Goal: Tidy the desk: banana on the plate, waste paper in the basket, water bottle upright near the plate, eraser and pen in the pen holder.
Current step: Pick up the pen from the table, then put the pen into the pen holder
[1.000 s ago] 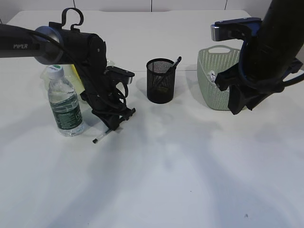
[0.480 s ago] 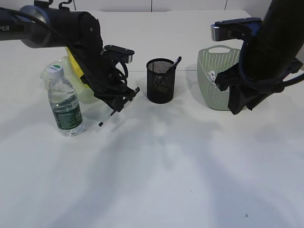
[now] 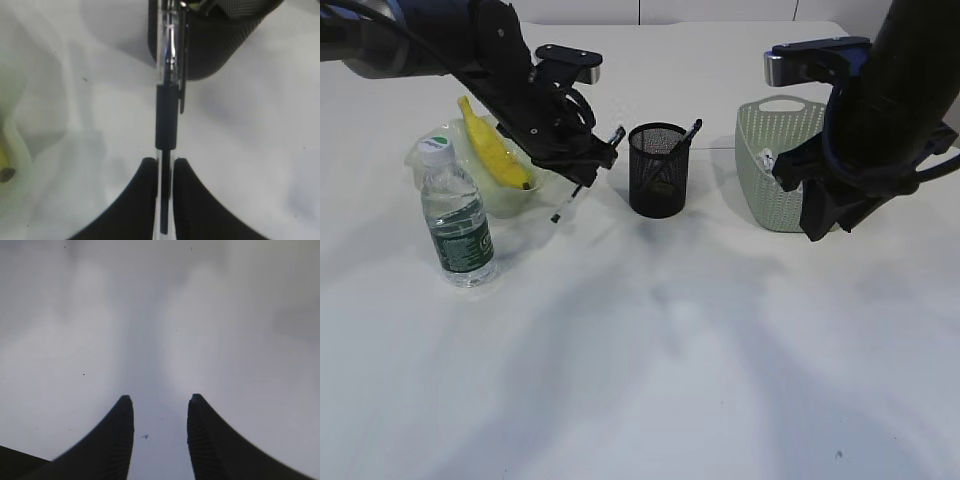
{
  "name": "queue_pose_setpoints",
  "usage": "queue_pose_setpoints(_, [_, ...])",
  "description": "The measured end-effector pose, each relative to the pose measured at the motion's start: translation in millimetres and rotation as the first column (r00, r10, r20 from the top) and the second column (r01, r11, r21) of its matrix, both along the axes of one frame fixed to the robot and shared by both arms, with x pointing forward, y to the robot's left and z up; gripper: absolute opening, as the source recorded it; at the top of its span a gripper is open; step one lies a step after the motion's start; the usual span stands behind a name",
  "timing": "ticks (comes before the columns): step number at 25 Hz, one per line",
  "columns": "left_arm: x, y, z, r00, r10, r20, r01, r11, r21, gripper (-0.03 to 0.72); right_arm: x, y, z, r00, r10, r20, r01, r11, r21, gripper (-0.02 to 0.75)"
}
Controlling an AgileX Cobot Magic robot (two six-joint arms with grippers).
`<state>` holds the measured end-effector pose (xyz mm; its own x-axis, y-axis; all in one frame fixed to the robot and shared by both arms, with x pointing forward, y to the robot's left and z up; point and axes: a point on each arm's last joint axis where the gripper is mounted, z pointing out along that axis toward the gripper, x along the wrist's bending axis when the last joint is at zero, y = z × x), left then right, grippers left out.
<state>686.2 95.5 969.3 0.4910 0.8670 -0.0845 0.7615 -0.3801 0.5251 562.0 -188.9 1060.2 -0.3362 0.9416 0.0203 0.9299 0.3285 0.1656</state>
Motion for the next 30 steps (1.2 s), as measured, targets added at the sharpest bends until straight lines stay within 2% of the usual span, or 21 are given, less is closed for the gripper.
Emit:
queue_pose_setpoints(9, [8, -6, 7, 0.995, 0.047, 0.093, -0.038, 0.995, -0.095, 0.040, 0, 0, 0, 1.000, -0.003, 0.000, 0.003, 1.000, 0.000, 0.274])
queue_pose_setpoints(22, [11, -18, 16, 0.985, 0.089, 0.149, -0.053, 0.973, -0.226, 0.040, 0, 0, 0, 1.000, -0.005, 0.001, 0.005, 1.000, 0.001, 0.274])
queue_pose_setpoints(30, [16, -26, 25, 0.957, 0.145, 0.252, -0.067, 0.954, -0.293, 0.040, 0, 0, 0, 1.000, -0.007, 0.001, 0.007, 1.000, 0.002, 0.274])
